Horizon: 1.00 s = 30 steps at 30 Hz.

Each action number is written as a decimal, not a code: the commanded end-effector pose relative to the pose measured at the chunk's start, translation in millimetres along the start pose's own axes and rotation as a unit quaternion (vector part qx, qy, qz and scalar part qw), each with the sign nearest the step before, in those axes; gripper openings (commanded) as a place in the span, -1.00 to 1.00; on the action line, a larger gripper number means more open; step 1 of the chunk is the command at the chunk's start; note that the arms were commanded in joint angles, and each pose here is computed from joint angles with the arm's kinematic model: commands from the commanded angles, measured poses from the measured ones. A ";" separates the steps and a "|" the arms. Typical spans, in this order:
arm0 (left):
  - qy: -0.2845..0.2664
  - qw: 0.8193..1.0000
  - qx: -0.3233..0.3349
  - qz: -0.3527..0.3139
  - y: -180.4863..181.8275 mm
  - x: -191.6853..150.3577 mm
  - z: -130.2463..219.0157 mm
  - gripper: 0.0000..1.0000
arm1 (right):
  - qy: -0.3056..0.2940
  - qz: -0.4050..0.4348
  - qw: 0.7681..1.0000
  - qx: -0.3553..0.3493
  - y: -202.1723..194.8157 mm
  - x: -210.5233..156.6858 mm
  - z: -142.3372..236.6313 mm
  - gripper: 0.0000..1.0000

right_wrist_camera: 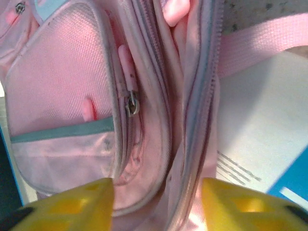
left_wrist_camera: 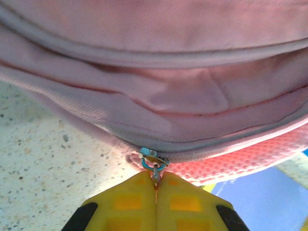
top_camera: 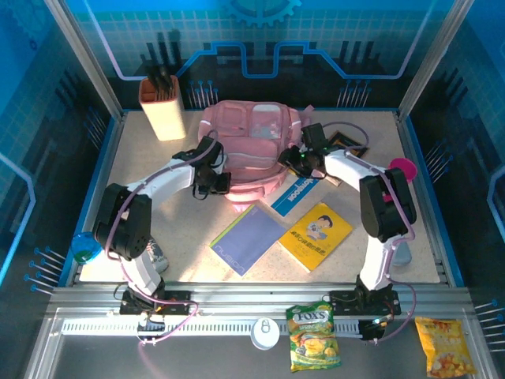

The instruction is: Pack the student bag

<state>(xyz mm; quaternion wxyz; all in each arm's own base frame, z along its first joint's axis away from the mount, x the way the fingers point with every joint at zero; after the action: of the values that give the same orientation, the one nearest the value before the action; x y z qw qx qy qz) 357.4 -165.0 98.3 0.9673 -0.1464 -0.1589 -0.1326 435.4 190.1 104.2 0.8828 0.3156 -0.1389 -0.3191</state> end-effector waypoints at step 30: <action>0.007 0.993 -0.114 -0.016 -69.9 28.6 3.9 -1.00 | 0.033 -0.195 0.975 -0.097 -7.0 -86.9 -21.7 0.80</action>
<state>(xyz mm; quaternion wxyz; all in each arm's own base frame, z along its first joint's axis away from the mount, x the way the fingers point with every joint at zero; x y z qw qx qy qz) 366.4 -222.2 121.4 0.9511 -0.2240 -0.1444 -0.1562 367.6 249.7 80.9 0.8390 0.2626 -0.0146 -0.4763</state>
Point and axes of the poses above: each hand's point on the last joint's axis, 136 mm out from that joint toward the fingers, its own z axis back along the fingers, its own y axis along the line the jaws close on, x = y × z, the point moved 2 cm from there along z, back along the fingers, and after that the axes turned 13 degrees about -z, right-handed, at the moved point
